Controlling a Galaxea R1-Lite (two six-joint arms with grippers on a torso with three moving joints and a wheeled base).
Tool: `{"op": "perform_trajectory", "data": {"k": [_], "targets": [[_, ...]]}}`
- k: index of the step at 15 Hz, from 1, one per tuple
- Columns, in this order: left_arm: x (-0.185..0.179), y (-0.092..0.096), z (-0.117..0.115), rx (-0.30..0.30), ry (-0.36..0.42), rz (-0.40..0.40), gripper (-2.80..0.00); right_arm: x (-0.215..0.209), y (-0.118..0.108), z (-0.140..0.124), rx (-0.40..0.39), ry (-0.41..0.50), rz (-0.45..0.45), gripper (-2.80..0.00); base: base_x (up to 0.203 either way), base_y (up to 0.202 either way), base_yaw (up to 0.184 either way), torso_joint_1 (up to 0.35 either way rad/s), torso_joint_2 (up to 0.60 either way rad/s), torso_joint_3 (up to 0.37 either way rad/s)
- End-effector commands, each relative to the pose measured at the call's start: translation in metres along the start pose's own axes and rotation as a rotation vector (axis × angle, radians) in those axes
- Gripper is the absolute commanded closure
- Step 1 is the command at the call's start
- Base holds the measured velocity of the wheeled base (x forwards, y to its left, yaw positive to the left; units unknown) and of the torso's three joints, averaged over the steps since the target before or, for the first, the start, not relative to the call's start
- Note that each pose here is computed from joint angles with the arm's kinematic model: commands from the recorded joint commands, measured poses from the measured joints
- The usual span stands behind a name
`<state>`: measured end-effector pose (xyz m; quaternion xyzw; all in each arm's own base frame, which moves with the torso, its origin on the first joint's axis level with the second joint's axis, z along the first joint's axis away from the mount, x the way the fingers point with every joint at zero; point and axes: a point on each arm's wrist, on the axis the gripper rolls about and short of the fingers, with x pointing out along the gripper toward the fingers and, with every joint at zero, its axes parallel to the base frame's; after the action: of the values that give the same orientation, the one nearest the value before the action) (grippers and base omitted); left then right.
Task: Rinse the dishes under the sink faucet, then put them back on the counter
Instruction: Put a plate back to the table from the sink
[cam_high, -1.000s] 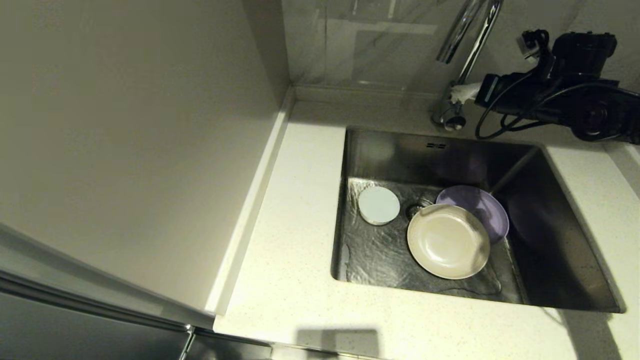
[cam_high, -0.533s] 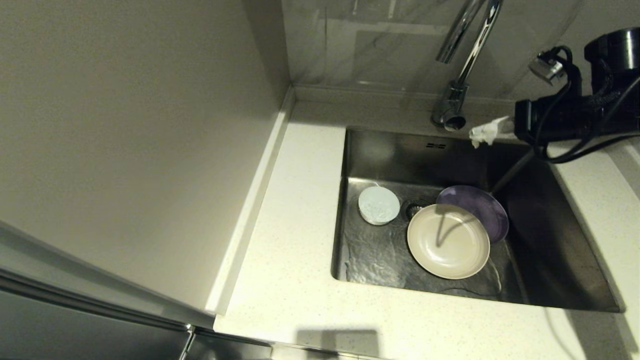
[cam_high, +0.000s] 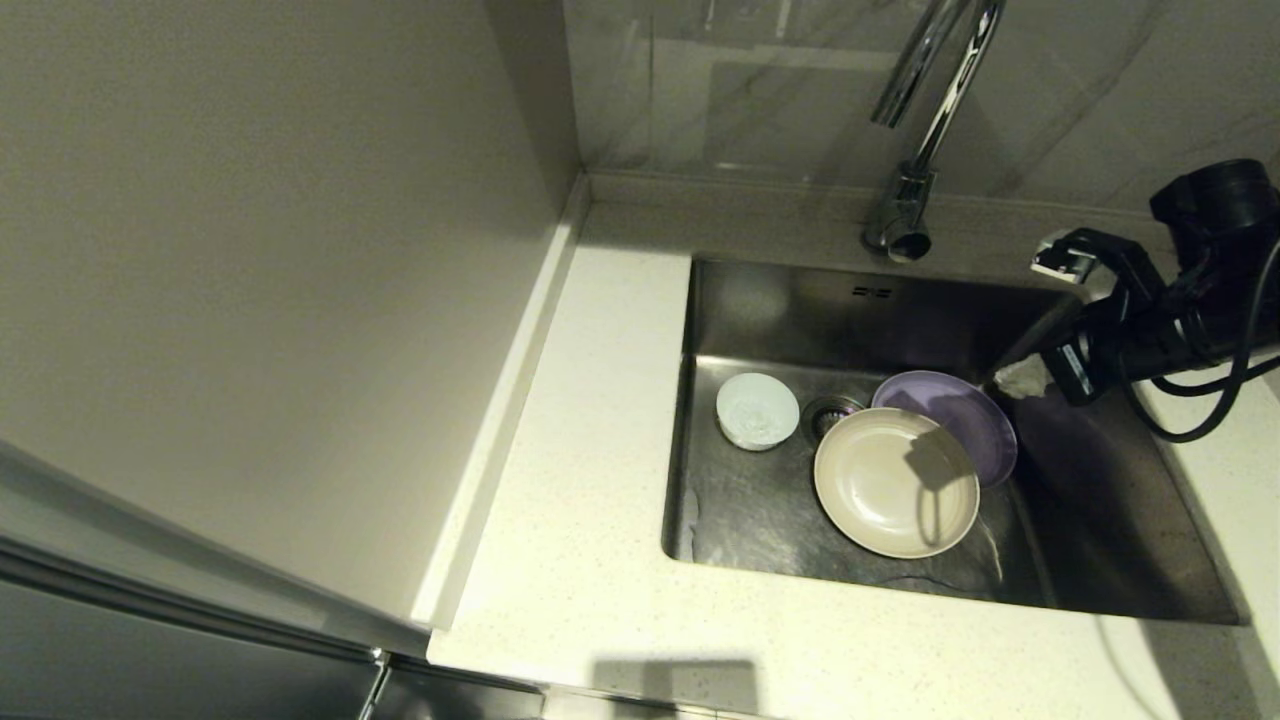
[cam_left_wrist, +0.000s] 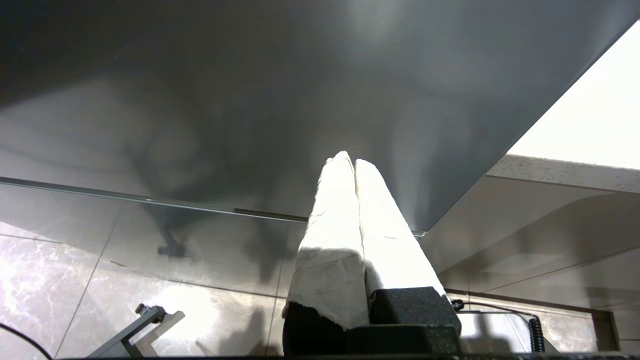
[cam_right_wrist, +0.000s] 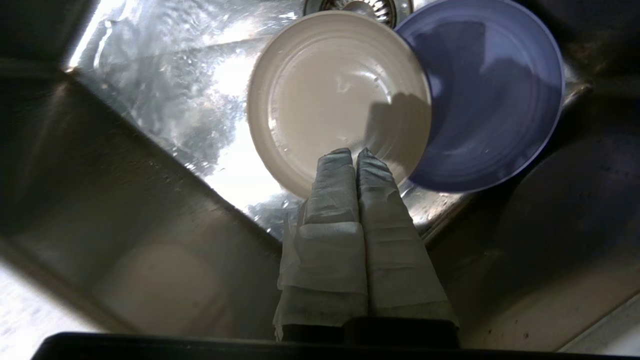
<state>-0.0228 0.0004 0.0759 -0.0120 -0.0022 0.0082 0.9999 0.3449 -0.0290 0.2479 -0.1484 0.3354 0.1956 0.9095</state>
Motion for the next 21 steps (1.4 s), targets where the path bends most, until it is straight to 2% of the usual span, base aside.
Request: {"op": "perform_trajectory", "data": {"k": [1,5,7,10,13,16,21], "targets": [[0.0,0.0,0.0,-0.001,-0.002,0.0,0.0,0.024,-0.007,-0.006,-0.003,0.011,-0.012,-2.8,0.0,0.0,0.0,0.0,0.0,0.0],[0.0,0.0,0.0,-0.001,-0.002,0.0,0.0,0.08,-0.034,-0.018,-0.007,-0.024,-0.063,-2.8,0.0,0.0,0.0,0.0,0.0,0.0],[0.0,0.0,0.0,-0.001,-0.002,0.0,0.0,0.111,-0.054,-0.029,-0.03,-0.085,-0.12,-2.8,0.0,0.0,0.0,0.0,0.0,0.0],[0.0,0.0,0.0,-0.001,-0.002,0.0,0.0,0.13,-0.076,-0.062,-0.067,-0.038,-0.137,-2.8,0.0,0.0,0.0,0.0,0.0,0.0],[0.0,0.0,0.0,-0.001,-0.002,0.0,0.0,0.141,-0.082,-0.074,-0.068,-0.025,-0.109,-2.8,0.0,0.0,0.0,0.0,0.0,0.0],[0.0,0.0,0.0,-0.001,-0.002,0.0,0.0,0.147,-0.085,-0.087,-0.135,0.002,-0.094,-2.8,0.0,0.0,0.0,0.0,0.0,0.0],[0.0,0.0,0.0,-0.001,-0.002,0.0,0.0,0.157,-0.084,-0.096,-0.148,0.032,-0.071,-2.8,0.0,0.0,0.0,0.0,0.0,0.0]]}}
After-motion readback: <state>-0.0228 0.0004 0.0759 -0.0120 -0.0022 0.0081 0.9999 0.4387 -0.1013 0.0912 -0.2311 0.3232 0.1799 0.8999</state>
